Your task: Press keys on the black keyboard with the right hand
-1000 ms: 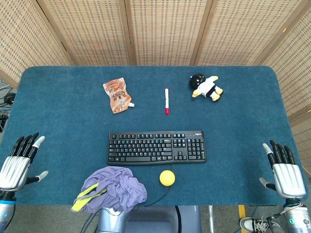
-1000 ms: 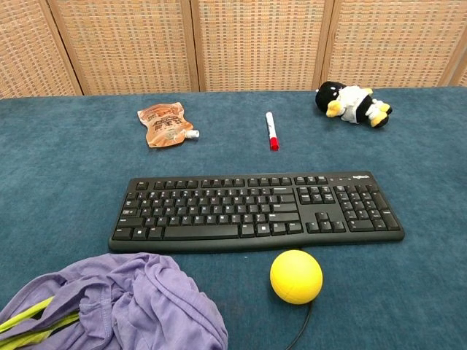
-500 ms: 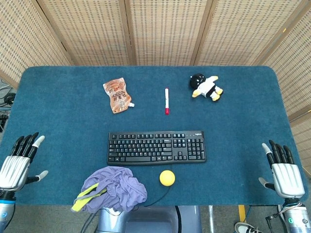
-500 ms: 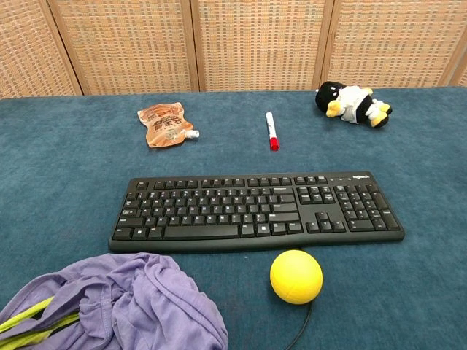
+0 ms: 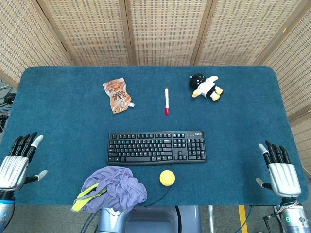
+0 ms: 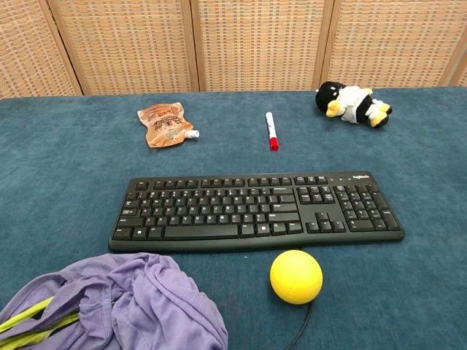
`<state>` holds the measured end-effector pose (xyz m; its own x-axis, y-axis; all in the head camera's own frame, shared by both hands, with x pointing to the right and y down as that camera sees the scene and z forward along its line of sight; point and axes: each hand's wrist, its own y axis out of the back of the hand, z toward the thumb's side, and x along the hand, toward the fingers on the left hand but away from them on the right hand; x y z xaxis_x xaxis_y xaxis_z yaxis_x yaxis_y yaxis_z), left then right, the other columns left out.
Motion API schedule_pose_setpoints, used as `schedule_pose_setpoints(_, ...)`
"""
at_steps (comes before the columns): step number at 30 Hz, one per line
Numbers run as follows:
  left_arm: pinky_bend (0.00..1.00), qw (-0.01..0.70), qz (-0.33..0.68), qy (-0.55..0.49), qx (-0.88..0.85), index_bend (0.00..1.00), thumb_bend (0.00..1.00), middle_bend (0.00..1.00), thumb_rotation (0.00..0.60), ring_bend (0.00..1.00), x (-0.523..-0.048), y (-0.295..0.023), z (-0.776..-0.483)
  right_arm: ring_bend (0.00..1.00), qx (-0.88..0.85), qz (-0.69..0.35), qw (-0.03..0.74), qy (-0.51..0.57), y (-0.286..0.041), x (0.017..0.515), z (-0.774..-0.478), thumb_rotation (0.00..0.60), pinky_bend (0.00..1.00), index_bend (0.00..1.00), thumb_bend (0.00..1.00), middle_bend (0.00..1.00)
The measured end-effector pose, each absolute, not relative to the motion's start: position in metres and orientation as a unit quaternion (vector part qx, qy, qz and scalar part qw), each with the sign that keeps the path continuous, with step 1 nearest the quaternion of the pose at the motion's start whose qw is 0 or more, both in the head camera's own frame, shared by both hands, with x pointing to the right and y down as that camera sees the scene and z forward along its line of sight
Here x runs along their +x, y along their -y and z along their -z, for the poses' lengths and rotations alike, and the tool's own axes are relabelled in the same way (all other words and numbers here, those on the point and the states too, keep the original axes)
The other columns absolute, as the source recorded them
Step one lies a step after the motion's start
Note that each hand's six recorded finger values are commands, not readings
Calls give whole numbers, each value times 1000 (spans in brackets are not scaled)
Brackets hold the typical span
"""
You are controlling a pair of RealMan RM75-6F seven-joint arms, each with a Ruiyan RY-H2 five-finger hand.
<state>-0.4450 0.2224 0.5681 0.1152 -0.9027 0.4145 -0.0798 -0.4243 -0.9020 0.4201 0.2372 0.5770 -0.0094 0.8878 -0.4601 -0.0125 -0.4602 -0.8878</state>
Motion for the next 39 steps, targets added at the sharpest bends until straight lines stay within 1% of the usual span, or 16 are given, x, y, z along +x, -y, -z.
schedule_pose_setpoints(1, 0, 377, 545, -382, -644, 0, 41, 0, 600, 0, -445, -222, -568, 68, -599, -608, 372, 364, -234, 417, -576, 600, 0, 0, 51, 231)
schedule_pose_setpoints(2, 0, 377, 545, -383, -644, 0, 40, 0, 600, 0, -446, -222, -568, 139, -599, -607, 376, 363, -231, 415, -575, 600, 18, 0, 53, 295)
schedule_pose_setpoints(3, 0, 377, 545, -383, -644, 0, 40, 0, 600, 0, -446, -221, -568, 196, -598, -606, 380, 362, -227, 413, -574, 600, 52, 0, 53, 337)
schedule_pose_setpoints(5, 0, 377, 545, -383, -644, 0, 41, 0, 600, 0, -446, -221, -568, 341, -593, -603, 394, 360, -217, 407, -570, 600, 212, 0, 77, 454)
schedule_pose_setpoints(7, 0, 377, 544, -383, -644, 0, 41, 0, 600, 0, -446, -221, -568, 401, -585, -598, 414, 359, -203, 400, -565, 600, 305, 0, 109, 505)
schedule_pose_setpoints(8, 0, 377, 544, -383, -645, 0, 41, 0, 600, 0, -446, -221, -568, 420, -582, -595, 423, 359, -197, 396, -562, 600, 330, 0, 119, 522)
schedule_pose_setpoints(10, 0, 377, 543, -383, -645, 0, 41, 0, 600, 0, -446, -221, -568, 457, -578, -586, 439, 361, -180, 386, -557, 600, 368, 0, 141, 558)
schedule_pose_setpoints(12, 0, 378, 542, -383, -645, 0, 41, 0, 600, 0, -445, -221, -568, 502, -579, -583, 442, 358, -170, 378, -557, 600, 401, 0, 156, 607)
schedule_pose_setpoints(14, 0, 378, 541, -383, -646, 0, 41, 0, 600, 0, -444, -221, -568, 547, -581, -584, 445, 350, -160, 370, -557, 600, 426, 1, 194, 654)
schedule_pose_setpoints(17, 0, 378, 540, -380, -650, 0, 41, 0, 600, 0, -442, -223, -569, 577, -586, -586, 447, 338, -148, 358, -559, 600, 453, 3, 267, 684)
schedule_pose_setpoints(20, 0, 380, 539, -377, -651, 0, 41, 0, 600, 0, -441, -223, -569, 592, -595, -588, 444, 322, -139, 344, -563, 600, 458, 12, 367, 698)
schedule_pose_setpoints(23, 0, 380, 538, -379, -650, 0, 41, 0, 600, 0, -441, -223, -569, 598, -604, -588, 445, 304, -131, 328, -568, 600, 458, 22, 412, 705)
schedule_pose_setpoints(28, 0, 378, 539, -380, -649, 0, 40, 0, 600, 0, -443, -222, -569, 603, -617, -587, 447, 275, -118, 301, -576, 600, 458, 25, 417, 709)
schedule_pose_setpoints(34, 0, 377, 540, -376, -652, 0, 41, 0, 600, 0, -442, -223, -571, 603, -637, -602, 410, 252, -107, 280, -591, 600, 458, 36, 440, 710)
schedule_pose_setpoints(39, 0, 375, 541, -375, -652, 0, 41, 0, 600, 0, -443, -223, -572, 603, -649, -607, 406, 217, -99, 249, -601, 600, 458, 55, 440, 710)
